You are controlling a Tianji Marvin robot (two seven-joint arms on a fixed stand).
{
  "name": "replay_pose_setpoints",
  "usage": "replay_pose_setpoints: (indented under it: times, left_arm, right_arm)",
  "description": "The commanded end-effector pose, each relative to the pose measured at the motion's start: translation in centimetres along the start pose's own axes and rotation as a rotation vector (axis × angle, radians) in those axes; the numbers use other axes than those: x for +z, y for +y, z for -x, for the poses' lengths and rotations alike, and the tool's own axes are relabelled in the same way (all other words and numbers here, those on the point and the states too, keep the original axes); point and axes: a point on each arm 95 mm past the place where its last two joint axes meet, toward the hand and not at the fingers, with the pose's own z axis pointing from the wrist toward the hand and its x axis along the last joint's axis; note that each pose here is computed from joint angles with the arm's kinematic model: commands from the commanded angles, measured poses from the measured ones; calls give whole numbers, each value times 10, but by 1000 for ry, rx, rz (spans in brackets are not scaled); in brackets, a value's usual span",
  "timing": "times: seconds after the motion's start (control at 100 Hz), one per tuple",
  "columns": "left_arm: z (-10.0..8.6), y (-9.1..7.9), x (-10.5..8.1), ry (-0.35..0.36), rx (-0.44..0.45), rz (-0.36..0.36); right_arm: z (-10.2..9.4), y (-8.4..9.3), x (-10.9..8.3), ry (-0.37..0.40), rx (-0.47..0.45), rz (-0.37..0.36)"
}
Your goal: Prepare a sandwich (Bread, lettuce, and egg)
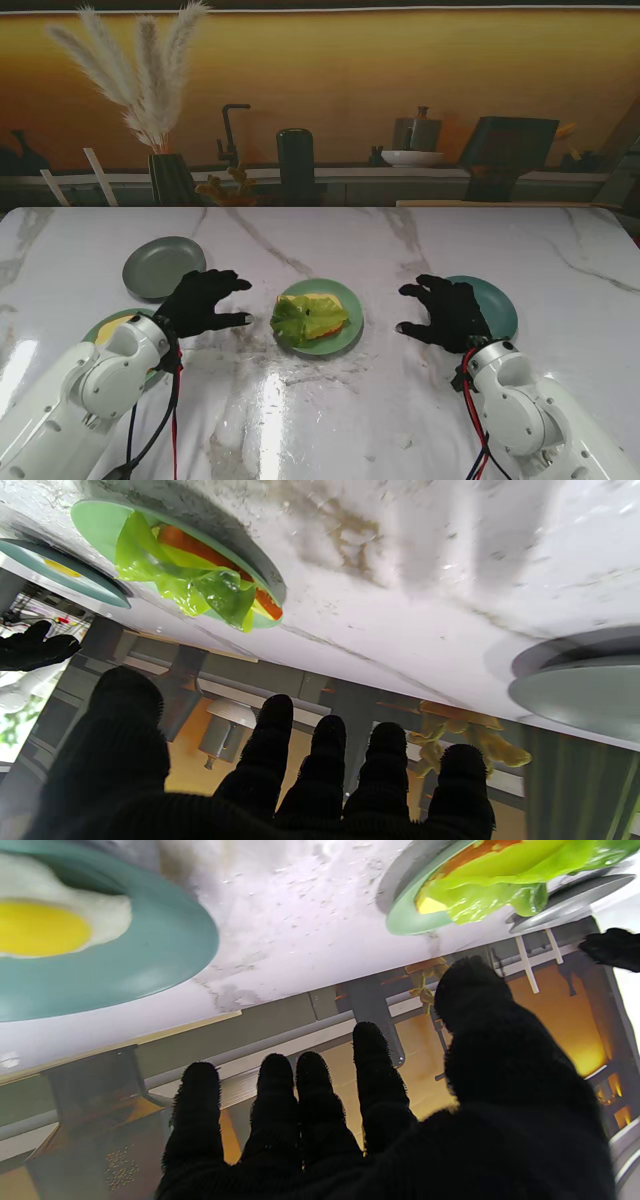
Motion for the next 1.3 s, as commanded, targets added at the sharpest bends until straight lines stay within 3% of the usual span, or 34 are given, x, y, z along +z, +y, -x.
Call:
replay_pose_setpoints:
  times: [0.0,0.21,0.36,0.66,1.12,1.29]
  left_arm:
    - [4,6,-11,-40,-16,1]
    - [8,6,-36,-86,-49,-29]
    - [11,10,-52,-93,-59,-12]
    - [10,19,-73,-23,-54,40]
    - [-16,39,-74,92,-33,99]
    - [-21,38,-72,123,4,88]
  right_arm:
    - [8,4,3,-27,-17,-1]
    - [28,10,6,-67,-119,-16]
    - [40,11,3,-102,-166,-33]
    - [59,7,-4,-168,-242,-69]
    - [74,-1,-10,-216,-286,-96]
    - [77,-6,-12,-211,-300,-102]
